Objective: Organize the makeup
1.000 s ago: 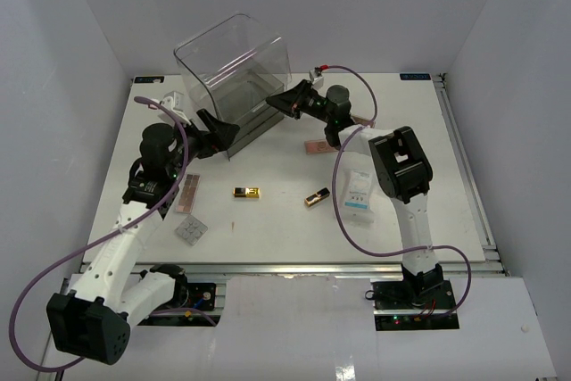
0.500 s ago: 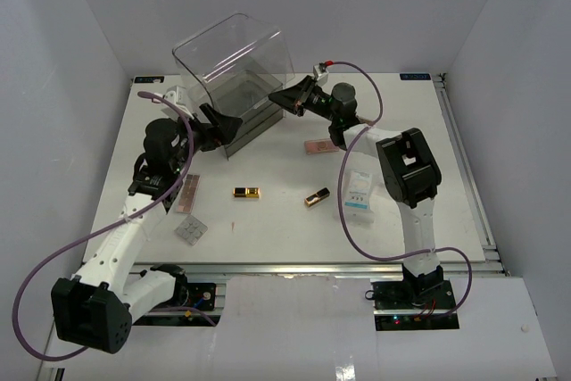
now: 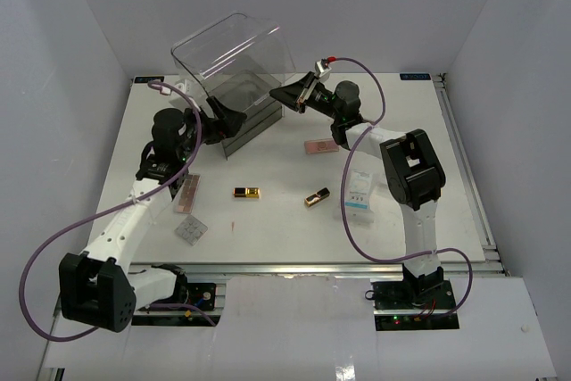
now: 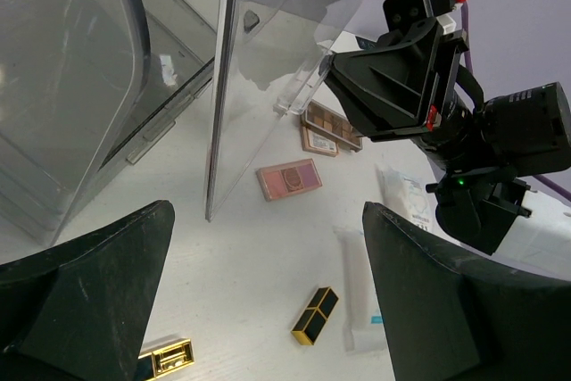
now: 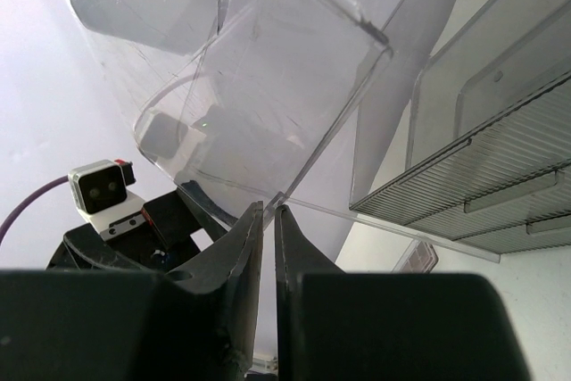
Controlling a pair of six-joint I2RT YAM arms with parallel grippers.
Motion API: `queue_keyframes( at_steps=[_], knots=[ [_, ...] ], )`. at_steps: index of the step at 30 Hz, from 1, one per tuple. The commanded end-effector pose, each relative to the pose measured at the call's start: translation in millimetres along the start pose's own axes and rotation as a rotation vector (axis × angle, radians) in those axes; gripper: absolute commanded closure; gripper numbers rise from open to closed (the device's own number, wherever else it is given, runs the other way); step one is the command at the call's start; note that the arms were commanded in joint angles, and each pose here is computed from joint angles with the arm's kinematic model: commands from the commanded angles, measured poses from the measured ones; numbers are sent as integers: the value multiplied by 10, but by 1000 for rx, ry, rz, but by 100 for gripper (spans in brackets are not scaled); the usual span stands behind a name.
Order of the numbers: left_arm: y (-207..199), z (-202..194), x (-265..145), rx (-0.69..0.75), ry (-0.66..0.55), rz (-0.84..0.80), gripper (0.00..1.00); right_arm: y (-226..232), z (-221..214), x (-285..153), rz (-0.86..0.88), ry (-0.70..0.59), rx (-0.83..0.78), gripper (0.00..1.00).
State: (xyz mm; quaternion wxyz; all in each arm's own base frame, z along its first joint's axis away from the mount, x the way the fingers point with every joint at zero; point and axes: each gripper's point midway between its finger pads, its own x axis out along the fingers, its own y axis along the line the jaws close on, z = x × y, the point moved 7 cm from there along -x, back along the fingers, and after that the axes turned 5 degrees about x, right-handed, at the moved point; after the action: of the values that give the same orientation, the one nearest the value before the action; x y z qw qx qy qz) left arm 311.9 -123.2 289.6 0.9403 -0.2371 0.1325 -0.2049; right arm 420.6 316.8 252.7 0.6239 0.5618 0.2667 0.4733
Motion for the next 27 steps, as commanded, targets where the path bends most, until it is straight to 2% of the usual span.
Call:
queue_keyframes(
  at_steps=[1,10,13,19,25,27],
  knots=[
    [-99,239,100,36,-58,-45,2,609,15,-2,167,-3,-137,88],
    [-149,293,209,24,-59,-92,4,638,-7,-21,169,10,-134,87],
    [-219,333,163,14,-66,-127,10,658,-24,-29,175,27,-142,75],
    [-340,420,101,-7,-77,-183,32,688,-77,-151,145,56,-190,49],
    [-421,529,58,-12,-94,-205,38,625,-164,-628,77,98,-277,33],
    [-431,566,41,-16,-101,-212,40,586,-176,-809,55,127,-307,32]
  ],
)
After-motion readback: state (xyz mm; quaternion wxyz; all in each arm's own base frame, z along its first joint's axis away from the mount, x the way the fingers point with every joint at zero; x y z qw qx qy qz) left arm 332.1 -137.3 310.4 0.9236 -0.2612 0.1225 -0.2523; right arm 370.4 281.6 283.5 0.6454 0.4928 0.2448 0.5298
